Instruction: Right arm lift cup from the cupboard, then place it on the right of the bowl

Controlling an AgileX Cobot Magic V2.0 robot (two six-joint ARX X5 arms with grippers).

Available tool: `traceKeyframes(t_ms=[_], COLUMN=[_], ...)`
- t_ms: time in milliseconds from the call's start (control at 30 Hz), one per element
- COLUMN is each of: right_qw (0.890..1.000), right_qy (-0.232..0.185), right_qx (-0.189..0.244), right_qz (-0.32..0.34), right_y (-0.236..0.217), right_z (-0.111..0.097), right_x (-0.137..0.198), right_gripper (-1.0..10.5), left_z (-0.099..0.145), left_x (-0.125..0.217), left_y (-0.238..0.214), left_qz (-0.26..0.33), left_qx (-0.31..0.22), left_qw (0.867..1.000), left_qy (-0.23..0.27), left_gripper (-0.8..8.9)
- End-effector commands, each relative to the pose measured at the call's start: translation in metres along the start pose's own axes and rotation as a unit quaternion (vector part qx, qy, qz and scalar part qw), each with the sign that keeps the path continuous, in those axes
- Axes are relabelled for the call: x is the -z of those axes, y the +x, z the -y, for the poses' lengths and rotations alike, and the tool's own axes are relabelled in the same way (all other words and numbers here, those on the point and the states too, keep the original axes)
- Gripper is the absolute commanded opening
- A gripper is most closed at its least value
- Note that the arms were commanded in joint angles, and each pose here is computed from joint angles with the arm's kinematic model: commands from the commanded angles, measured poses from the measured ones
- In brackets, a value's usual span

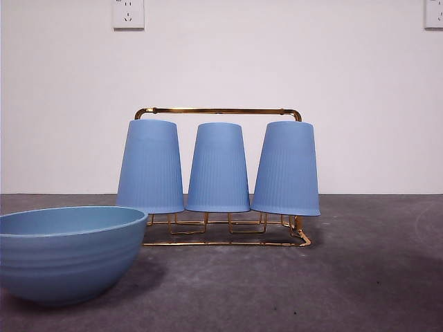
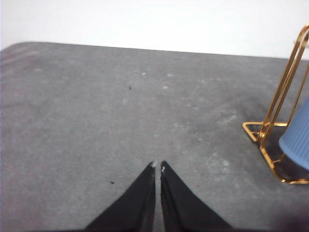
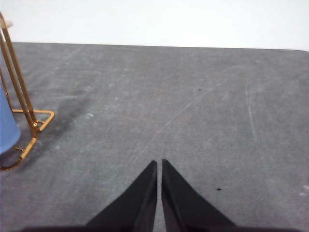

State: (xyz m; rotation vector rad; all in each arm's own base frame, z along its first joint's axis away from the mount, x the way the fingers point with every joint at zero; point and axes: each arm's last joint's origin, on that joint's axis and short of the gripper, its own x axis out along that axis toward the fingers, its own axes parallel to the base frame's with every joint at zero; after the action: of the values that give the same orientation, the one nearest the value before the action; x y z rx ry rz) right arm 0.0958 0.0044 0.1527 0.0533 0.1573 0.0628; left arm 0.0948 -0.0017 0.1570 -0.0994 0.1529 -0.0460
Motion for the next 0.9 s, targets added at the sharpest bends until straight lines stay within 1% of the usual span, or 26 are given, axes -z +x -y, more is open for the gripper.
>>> traceKeyframes(t_ms=[33, 133, 233, 400, 533, 700, 767, 900], right_qw=[0.998, 0.994, 0.989, 0.983, 0.981, 0.980, 0.978, 0.972], right_qy=[0.064, 0.108, 0.140, 0.171, 0.176, 0.174, 0.172, 0.161], right_qx=[-0.003, -0.028, -0.044, -0.059, -0.071, -0.098, -0.115, -0.165], right_qz=[0.009, 0.010, 0.017, 0.036, 0.032, 0.007, -0.008, -0.037], right_y=[0.000, -0.001, -0.003, -0.010, -0.015, -0.020, -0.020, -0.020], right_z=[0.000, -0.002, -0.003, -0.006, -0.009, -0.013, -0.015, -0.020], right_x=[-0.001, -0.003, -0.011, -0.031, -0.052, -0.078, -0.088, -0.106], right_gripper=[0.1, 0.1, 0.1, 0.1, 0.1, 0.1, 0.1, 0.1], left_z=[-0.001, 0.000, 0.001, 0.004, 0.007, 0.012, 0.015, 0.021], left_x=[0.007, 0.005, -0.004, -0.026, -0.049, -0.077, -0.088, -0.108], left_y=[0.002, 0.001, 0.000, -0.002, -0.003, 0.000, 0.003, 0.012], left_qz=[-0.013, -0.018, -0.013, -0.006, -0.005, -0.019, -0.033, -0.063], left_qx=[-0.004, -0.003, 0.001, 0.003, 0.008, 0.022, 0.037, 0.074], left_qw=[0.997, 0.995, 0.993, 0.989, 0.988, 0.987, 0.987, 0.983], left_qy=[-0.076, -0.094, -0.119, -0.151, -0.156, -0.155, -0.155, -0.153], left_gripper=[0.15, 0.15, 0.15, 0.15, 0.15, 0.15, 0.15, 0.15])
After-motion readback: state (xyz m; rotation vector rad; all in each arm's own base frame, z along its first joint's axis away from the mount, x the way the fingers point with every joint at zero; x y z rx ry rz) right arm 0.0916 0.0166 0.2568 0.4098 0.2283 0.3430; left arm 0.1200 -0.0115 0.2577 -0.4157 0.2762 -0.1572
